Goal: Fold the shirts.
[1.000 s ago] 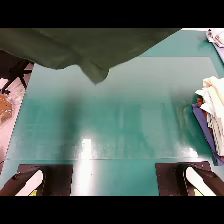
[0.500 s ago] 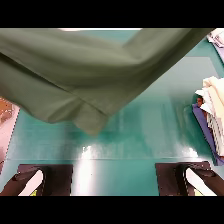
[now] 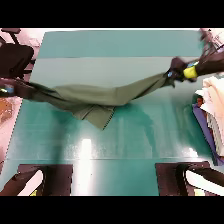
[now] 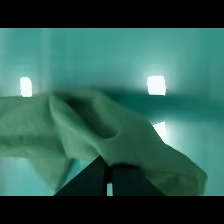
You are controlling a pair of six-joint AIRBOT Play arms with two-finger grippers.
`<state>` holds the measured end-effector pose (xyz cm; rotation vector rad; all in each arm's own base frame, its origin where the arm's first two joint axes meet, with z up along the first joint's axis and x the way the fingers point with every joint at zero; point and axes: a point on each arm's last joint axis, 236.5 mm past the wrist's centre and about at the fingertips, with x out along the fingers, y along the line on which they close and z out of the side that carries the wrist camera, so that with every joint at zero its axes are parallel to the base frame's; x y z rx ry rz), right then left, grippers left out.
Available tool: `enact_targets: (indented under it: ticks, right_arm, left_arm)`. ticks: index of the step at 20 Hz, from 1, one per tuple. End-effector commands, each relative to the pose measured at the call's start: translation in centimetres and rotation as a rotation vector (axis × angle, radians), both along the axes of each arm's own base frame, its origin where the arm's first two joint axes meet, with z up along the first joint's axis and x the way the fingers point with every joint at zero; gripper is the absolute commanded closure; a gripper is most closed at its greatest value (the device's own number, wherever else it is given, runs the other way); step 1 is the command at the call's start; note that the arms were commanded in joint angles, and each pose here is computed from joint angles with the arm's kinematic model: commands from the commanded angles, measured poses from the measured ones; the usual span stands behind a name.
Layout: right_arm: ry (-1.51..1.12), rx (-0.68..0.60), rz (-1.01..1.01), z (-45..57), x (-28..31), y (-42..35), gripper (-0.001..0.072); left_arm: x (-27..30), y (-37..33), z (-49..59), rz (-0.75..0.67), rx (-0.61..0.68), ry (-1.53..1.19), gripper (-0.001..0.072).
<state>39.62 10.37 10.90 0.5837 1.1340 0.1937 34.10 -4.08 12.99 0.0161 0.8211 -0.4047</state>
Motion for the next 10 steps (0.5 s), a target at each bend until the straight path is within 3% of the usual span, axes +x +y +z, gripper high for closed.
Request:
enact_targets:
  ticks: [1,6,10]
  right_arm:
    - [0.135,-0.008,-0.077,-8.0,0.6,-0.5,0.0693]
    - [0.116,-0.023,-0.119,-11.6,3.1,-1.2,0.0693]
    - [0.061,-0.044,-0.107,-11.5,4.2,-1.6,0.0686]
  left_arm:
    - [1.7,-0.5,-6.5,0.020,-0.066,-0.008,0.0681]
    - [6.1,2.5,-8.7,0.146,-0.034,-0.071,0.0681]
    - [6.2,2.5,-9.5,0.144,-0.035,-0.052,0.0681]
